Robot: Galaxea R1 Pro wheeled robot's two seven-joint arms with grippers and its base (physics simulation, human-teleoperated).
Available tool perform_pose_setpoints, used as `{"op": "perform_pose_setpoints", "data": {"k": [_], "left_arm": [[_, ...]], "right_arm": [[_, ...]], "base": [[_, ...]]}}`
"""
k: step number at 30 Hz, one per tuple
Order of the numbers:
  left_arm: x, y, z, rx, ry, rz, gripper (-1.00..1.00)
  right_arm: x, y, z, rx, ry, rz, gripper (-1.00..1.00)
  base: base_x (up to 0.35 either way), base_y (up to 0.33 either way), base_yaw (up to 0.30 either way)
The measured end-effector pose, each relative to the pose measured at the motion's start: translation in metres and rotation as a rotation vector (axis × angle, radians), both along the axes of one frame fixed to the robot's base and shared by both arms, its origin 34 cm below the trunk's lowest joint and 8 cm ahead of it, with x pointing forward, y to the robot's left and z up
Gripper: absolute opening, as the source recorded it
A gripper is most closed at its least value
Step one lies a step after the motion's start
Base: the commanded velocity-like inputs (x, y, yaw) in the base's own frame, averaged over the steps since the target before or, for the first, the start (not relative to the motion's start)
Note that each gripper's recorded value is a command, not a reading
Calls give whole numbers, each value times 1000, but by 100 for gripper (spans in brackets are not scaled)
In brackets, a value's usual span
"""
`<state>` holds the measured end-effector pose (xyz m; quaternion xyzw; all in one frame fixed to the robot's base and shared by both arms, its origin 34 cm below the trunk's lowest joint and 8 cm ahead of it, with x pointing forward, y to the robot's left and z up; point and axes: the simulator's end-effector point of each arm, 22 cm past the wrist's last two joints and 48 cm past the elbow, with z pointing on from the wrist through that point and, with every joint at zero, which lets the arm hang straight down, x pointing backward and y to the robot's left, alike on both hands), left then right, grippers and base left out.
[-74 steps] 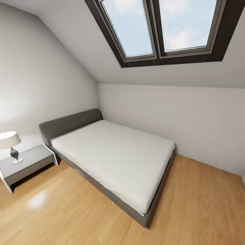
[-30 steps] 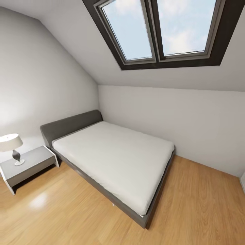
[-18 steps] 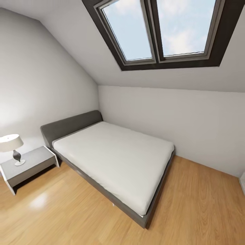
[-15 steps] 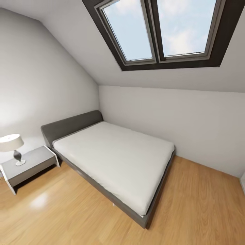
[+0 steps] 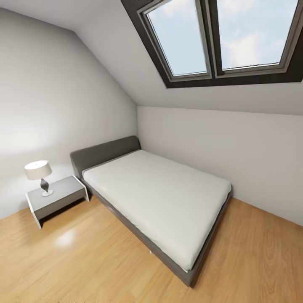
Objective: Attach the digital camera to the camera tripod in the bedroom.
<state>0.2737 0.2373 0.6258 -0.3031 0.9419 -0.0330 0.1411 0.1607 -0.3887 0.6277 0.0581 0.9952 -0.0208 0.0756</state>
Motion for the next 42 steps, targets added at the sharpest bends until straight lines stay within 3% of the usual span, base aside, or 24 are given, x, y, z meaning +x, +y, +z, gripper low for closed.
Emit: {"op": "perform_pose_setpoints", "data": {"k": [19,30,42], "left_arm": [[-1,1,0,0,4,4,-100],[-9,13,-2,45,39,37,-100],[-10,11,-2,43,45,32,-100]], "right_arm": [[0,1,0,0,1,0,100],[0,1,0,-2,1,-1,100],[-1,0,0,-4,2,0,100]], "base": [[0,0,269],[0,0,269],[0,0,270]]}}
